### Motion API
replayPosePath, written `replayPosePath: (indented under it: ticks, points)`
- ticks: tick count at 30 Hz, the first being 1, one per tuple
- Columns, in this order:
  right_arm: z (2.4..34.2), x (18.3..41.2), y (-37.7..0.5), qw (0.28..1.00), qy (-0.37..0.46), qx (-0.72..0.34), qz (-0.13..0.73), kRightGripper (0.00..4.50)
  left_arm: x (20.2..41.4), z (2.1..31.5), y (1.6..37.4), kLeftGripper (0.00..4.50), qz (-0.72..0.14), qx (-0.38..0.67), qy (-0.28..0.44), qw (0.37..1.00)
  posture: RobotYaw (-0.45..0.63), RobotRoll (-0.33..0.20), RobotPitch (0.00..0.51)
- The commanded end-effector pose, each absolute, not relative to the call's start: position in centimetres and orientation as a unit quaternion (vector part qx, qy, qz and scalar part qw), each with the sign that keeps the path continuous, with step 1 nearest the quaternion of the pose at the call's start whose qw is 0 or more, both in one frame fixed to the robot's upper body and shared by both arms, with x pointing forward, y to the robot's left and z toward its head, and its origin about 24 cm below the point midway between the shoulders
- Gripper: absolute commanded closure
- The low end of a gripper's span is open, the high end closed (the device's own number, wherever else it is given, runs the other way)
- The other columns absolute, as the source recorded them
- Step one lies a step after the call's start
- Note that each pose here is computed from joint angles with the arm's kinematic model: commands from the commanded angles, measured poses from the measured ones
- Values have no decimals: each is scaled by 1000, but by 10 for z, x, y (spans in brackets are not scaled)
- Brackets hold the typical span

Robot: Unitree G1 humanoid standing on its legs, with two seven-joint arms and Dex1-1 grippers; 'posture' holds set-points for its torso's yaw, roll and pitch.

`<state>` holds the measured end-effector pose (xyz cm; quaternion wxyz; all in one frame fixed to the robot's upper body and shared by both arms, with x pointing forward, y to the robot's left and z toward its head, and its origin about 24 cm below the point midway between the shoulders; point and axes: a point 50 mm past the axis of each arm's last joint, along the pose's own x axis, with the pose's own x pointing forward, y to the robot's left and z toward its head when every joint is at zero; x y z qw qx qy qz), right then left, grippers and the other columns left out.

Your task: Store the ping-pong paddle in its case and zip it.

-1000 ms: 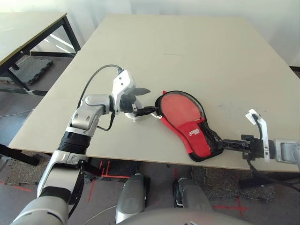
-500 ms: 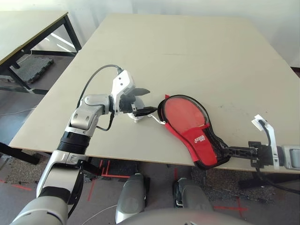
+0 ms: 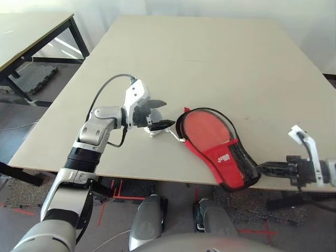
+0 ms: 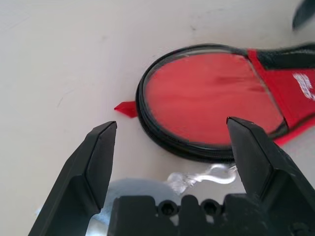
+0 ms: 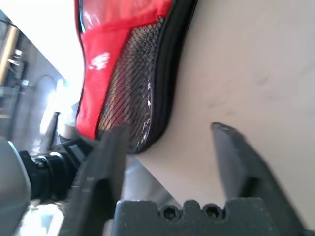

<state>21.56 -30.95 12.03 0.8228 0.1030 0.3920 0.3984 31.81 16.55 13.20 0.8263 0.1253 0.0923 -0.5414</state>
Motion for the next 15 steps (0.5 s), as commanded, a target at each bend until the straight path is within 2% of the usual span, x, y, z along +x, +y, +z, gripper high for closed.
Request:
replayPosePath:
  ticks: [1,6,12,15]
  points:
    - [146,232,-313,847,334,47,410,35,315,136,174,0,-534,130,92,830,98,0,74]
    - [156,260,-284,845,285,14,452,35,312,139,187,0,-514,134,95,842,114,0,67]
    - [135,294,-247,838,252,-42,482,35,308,143,198,0,-493,137,97,854,152,0,63]
    - [126,304,-231,830,241,-75,498,35,306,144,203,0,-486,140,100,857,165,0,62]
